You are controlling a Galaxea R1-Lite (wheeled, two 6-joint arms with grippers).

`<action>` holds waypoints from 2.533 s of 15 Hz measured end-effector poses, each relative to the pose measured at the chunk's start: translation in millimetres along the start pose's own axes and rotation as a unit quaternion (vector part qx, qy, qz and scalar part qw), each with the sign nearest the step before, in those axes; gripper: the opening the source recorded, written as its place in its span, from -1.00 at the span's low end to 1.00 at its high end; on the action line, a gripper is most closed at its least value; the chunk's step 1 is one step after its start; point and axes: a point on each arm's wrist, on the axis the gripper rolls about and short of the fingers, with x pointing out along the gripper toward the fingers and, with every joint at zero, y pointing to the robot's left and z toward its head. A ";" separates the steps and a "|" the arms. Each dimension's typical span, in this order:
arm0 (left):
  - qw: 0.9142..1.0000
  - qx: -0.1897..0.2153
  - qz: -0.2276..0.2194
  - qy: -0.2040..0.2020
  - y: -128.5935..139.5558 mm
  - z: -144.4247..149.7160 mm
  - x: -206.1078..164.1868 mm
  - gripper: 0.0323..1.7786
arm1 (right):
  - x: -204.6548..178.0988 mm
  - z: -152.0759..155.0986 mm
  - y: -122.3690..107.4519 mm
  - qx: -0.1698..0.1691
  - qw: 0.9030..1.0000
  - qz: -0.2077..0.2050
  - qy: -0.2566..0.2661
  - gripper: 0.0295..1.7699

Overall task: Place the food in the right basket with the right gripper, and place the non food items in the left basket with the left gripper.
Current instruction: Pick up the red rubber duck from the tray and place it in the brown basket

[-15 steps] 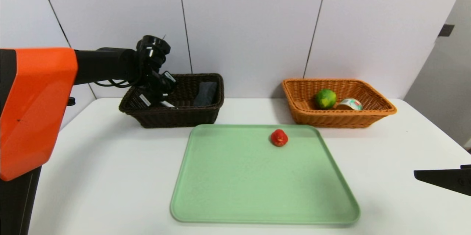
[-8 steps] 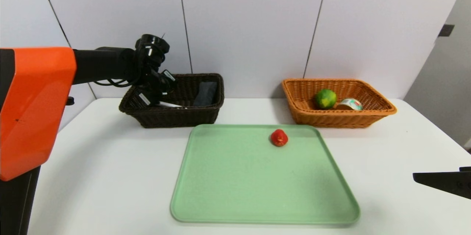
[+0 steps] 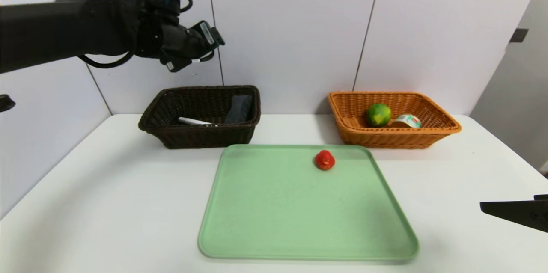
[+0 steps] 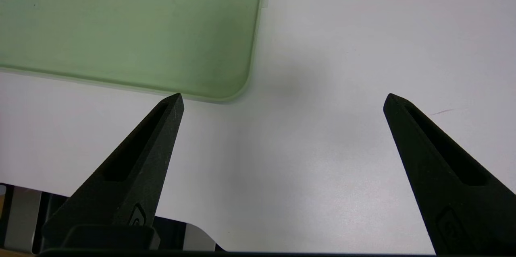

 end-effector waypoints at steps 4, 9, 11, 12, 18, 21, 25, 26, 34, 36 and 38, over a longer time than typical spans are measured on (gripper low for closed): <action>0.994 0.055 -0.090 -0.014 -46.5 3.3 -67.6 0.80 | 3.6 3.0 0.7 0.001 1.000 0.004 -0.031 0.93; 0.981 0.106 -0.158 0.027 -75.8 -28.4 -117.4 0.86 | 11.2 3.4 0.9 0.005 0.997 0.009 -0.075 0.93; 0.976 0.137 -0.159 0.059 -79.0 -57.3 -125.7 0.87 | 11.5 2.9 0.7 0.005 0.997 0.009 -0.075 0.93; 0.974 0.148 -0.156 0.067 -80.2 -70.6 -127.7 0.87 | 11.7 2.7 0.5 0.005 0.997 0.009 -0.074 0.93; 0.965 0.178 -0.178 0.075 -77.2 -164.7 -108.7 0.89 | 13.1 6.1 0.3 0.010 0.996 0.010 -0.092 0.93; 0.958 0.182 -0.213 0.053 -77.0 -208.8 -96.2 0.90 | 18.6 7.9 0.8 0.011 0.993 0.015 -0.118 0.93; 0.952 0.196 -0.232 0.039 -70.8 -252.5 -79.8 0.90 | 21.0 7.1 0.6 0.012 0.993 0.015 -0.119 0.93; 0.949 0.215 -0.227 0.035 -68.4 -260.6 -75.6 0.90 | 20.9 6.9 0.6 0.012 0.993 0.015 -0.120 0.93; 0.926 0.314 -0.209 0.013 -60.8 -303.7 -48.7 0.90 | 19.8 4.7 0.1 0.012 0.992 0.017 -0.121 0.93; 0.926 0.315 -0.209 0.015 -61.3 -307.9 -45.9 0.90 | 19.7 3.0 -0.3 0.012 0.993 0.016 -0.121 0.93; 0.926 0.313 -0.210 0.013 -64.5 -309.6 -42.5 0.90 | 19.1 1.6 -0.5 0.012 0.992 0.017 -0.121 0.93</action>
